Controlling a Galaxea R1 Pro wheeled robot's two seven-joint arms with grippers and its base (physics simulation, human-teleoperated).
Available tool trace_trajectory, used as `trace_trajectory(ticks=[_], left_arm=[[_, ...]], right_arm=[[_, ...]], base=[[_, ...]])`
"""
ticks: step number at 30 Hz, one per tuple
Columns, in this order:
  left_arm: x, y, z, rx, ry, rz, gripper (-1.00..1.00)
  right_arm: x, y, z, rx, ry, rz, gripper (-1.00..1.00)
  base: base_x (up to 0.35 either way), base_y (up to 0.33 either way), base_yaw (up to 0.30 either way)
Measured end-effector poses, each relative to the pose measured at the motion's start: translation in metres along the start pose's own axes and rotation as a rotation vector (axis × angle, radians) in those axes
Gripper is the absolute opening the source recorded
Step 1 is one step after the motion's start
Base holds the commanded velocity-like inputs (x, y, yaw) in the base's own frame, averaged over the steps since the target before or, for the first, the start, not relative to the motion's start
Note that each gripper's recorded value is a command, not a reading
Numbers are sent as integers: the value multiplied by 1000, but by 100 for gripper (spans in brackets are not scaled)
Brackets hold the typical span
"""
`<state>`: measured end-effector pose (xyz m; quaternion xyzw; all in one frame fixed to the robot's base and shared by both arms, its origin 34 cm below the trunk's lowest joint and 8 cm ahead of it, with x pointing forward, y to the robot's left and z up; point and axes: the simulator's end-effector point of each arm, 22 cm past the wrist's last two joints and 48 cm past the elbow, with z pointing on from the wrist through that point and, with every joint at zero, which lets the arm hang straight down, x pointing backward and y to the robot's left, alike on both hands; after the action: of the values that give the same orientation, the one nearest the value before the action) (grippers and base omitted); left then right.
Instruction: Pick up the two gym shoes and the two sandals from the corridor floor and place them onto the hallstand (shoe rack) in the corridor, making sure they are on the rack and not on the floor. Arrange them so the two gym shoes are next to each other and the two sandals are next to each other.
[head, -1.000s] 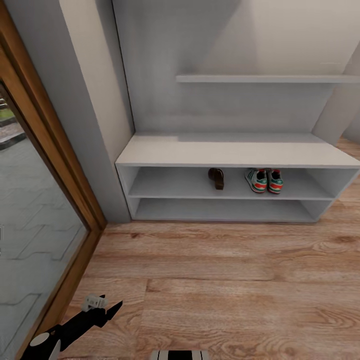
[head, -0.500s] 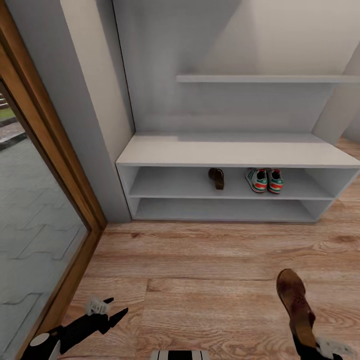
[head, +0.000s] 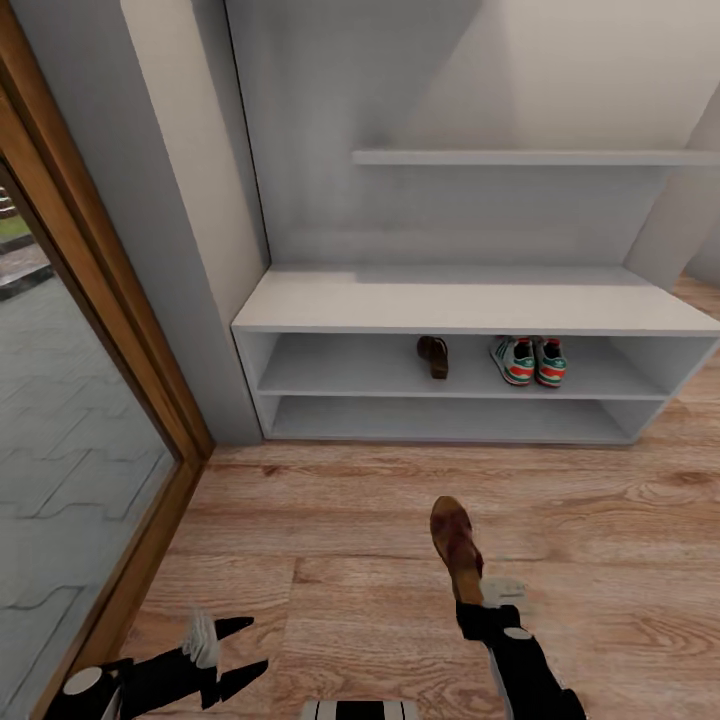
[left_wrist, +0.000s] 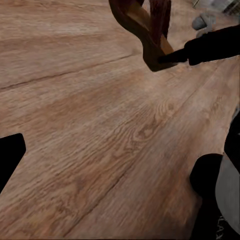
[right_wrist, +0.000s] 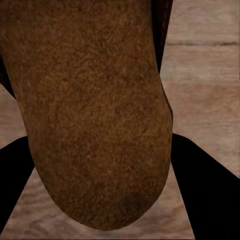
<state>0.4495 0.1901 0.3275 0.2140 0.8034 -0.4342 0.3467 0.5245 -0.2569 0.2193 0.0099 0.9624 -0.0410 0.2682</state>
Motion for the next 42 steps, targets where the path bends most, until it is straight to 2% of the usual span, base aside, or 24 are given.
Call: trace_trajectory(ticks=[1,3,6,14,19,42], left_arm=[[4,-13,-1,59,14,3,100],[12,-30,-5,122,31,1,100],[16,-37,-9,152,38,-1,100],[17,-43,-10,170,41,-1,100],[18,-44,-9,173,43,0,100],[17,-45,-4,169,37,-2,100]], right_arm=[[-28,7,2,-3,-18,-36,-100],[-54,13,4,-5,-28,-59,-100],[-81,15,5,-5,-36,-66,-100],[-137,14,2,5,-34,-59,-100],[-168,13,-1,8,-56,-54,-100],[-177,14,-2,4,-62,-54,-100]], base=[[0,0,0],[0,0,0],[0,0,0],[0,0,0],[0,0,0],[0,0,0]])
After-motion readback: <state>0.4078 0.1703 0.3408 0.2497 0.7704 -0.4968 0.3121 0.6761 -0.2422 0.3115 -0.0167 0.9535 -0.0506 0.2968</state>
